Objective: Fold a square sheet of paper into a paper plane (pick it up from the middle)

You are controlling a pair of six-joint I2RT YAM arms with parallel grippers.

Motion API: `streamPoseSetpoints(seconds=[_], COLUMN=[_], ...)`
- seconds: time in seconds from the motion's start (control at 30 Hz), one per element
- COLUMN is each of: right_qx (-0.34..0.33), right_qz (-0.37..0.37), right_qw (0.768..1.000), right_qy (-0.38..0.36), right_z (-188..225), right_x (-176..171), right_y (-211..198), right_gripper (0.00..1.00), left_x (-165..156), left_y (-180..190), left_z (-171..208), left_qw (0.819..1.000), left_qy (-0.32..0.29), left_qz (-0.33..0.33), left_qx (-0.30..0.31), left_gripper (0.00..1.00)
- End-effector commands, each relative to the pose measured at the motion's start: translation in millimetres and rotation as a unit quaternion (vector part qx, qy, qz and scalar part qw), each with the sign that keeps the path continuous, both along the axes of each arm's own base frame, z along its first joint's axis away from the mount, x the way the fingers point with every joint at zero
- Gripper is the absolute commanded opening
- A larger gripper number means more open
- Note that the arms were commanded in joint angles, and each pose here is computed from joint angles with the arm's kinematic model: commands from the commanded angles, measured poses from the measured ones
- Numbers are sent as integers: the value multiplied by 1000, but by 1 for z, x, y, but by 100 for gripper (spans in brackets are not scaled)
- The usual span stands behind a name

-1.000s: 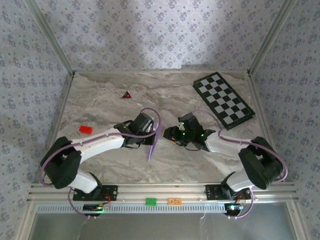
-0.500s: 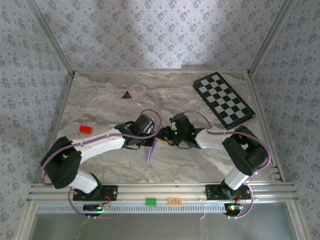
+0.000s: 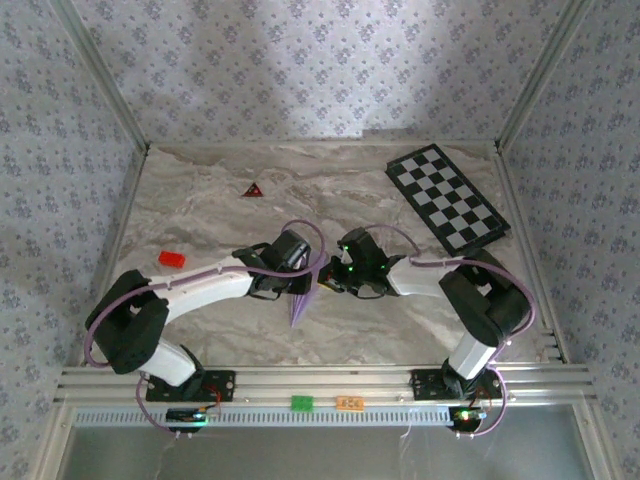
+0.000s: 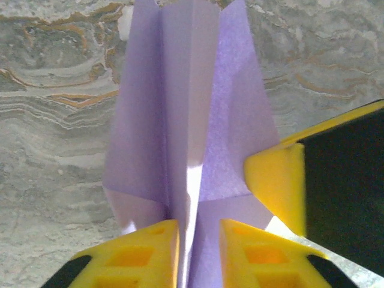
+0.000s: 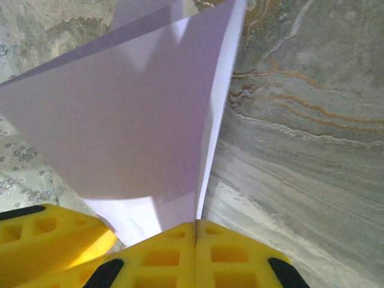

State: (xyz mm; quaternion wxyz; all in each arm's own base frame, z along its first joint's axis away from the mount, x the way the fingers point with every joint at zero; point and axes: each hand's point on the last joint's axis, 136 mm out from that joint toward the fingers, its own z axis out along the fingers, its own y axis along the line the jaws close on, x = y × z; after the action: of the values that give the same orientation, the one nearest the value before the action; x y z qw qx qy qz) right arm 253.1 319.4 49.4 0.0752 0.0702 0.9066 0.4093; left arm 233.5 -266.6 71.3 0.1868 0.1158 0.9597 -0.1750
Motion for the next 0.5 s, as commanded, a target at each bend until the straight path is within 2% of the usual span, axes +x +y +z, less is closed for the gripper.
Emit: streamPoseSetpoints(seconds=[0.0, 0.1, 0.47], right_qx=[-4, -5, -8], right_qz=[5, 3, 4], right_qw=[1000, 1000, 1000], right_qy=[7, 7, 7], right_z=[-3, -3, -4], right_x=[0, 1, 1], right_y=[2, 1, 1], right_gripper=[4, 4, 4], left_x=[-9, -14, -22], left_y=[-5, -3, 8], left_z=[13, 15, -4], left_qw=[1000, 999, 1000], left_qy=[2, 1, 11], left_qz=[-12, -19, -21], left_qx=[-25, -35, -13], left_gripper=[30, 32, 36])
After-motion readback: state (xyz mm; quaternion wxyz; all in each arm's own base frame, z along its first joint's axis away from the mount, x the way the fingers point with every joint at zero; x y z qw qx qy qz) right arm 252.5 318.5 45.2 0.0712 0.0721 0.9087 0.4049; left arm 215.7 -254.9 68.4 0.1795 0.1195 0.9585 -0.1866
